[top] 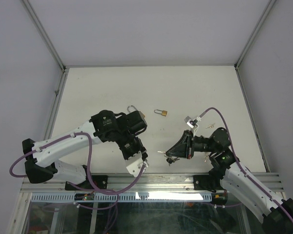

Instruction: Unlock with the key

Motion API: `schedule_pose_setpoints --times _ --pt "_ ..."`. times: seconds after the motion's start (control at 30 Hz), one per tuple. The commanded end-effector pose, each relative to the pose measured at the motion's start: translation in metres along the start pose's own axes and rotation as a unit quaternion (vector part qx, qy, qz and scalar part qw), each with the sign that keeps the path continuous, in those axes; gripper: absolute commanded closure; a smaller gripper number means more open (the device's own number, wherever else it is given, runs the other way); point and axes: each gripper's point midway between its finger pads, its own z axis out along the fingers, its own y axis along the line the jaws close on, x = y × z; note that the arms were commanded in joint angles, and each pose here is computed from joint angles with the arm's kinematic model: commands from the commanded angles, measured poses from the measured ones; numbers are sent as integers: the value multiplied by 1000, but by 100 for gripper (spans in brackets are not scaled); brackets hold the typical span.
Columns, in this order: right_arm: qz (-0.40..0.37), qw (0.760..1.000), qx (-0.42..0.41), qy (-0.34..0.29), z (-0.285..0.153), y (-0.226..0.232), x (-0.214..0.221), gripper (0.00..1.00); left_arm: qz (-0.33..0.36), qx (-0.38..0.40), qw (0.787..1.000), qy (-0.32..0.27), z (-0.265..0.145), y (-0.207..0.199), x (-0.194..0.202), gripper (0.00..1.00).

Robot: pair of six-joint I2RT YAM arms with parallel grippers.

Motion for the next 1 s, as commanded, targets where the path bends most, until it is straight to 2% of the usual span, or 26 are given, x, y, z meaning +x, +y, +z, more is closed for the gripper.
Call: schedule_pose_setpoints --times 0.0,0.13,0.23,0.33,0.43,0.6,0.7,0.8,0.97 --pt "-32 999 -18 -14 1 20 -19 100 19 -76 997 -1 -10 17 -8 100" --pt "12 999 42 -16 3 1 -24 100 -1 -154 987 33 -14 28 10 100" --pt "67 995 77 -18 5 -3 -35 100 -27 -182 980 72 -18 29 26 100" --pt "132 984 114 -38 3 -5 -41 100 -17 -206 975 86 -24 30 31 100" --pt "219 965 125 -76 0 0 -48 100 -3 -231 970 77 -27 28 28 100" --pt "337 928 109 -113 -5 8 -47 100 4 -285 952 108 -32 33 44 100" --pt "415 894 102 -135 -12 11 -42 100 4 -294 949 110 -30 34 47 100" --pt "453 868 129 -160 -23 13 -37 100 -7 -307 947 99 -27 37 47 100" --pt "487 843 158 -165 -32 12 -27 100 -11 -330 938 105 -24 51 53 100"
